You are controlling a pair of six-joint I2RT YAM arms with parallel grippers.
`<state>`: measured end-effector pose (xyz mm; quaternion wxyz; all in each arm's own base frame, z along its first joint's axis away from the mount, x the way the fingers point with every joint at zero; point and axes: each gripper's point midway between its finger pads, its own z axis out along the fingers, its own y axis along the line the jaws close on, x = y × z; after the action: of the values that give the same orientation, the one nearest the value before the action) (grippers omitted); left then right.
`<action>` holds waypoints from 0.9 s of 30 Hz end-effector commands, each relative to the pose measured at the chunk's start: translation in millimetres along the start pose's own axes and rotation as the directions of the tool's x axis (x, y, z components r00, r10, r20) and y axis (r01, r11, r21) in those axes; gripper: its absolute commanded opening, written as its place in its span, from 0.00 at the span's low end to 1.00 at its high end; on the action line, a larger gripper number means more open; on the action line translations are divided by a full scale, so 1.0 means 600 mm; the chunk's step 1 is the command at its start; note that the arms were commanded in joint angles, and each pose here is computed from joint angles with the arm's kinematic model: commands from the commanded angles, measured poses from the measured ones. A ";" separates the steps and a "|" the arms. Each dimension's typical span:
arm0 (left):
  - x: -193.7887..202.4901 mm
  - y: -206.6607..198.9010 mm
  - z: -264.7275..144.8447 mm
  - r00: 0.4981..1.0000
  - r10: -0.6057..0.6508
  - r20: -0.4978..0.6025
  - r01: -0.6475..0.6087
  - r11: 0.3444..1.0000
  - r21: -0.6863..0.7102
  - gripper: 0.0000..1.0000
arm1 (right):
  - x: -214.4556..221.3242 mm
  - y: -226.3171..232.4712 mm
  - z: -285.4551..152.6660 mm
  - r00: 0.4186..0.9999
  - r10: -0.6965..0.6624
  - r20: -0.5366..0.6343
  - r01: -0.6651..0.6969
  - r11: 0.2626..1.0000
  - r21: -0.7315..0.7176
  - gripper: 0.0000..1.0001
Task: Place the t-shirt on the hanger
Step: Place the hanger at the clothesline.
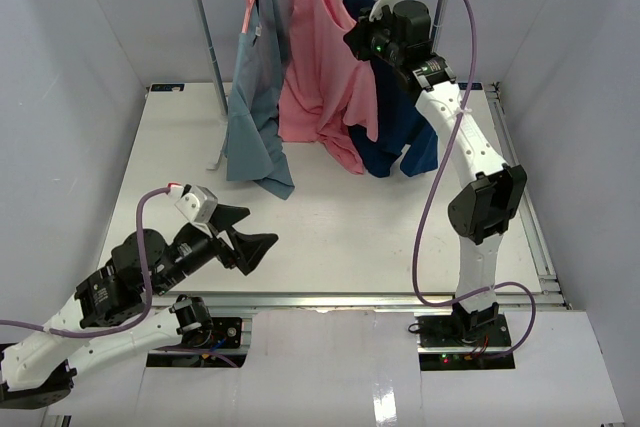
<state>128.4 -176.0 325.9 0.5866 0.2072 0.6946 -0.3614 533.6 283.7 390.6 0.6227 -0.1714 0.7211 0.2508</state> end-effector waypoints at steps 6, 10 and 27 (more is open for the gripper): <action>0.003 -0.009 -0.001 1.000 -0.006 0.004 0.006 0.999 0.033 0.98 | -0.077 0.043 -0.003 0.990 0.004 0.144 0.012 0.994 -0.110 0.08; -0.002 -0.019 -0.004 1.000 -0.013 0.015 0.012 0.998 0.068 0.98 | -0.080 0.060 -0.018 0.990 -0.025 0.140 0.043 0.992 -0.122 0.30; -0.063 -0.064 0.056 0.987 -0.123 0.108 0.108 0.985 0.133 0.98 | -0.128 0.086 -0.297 0.989 -0.067 0.129 0.070 0.997 -0.022 0.90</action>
<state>109.9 -194.6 365.4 0.5976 0.1979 0.6219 -0.4657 435.0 239.9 433.2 0.6346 -0.1758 0.7172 0.2278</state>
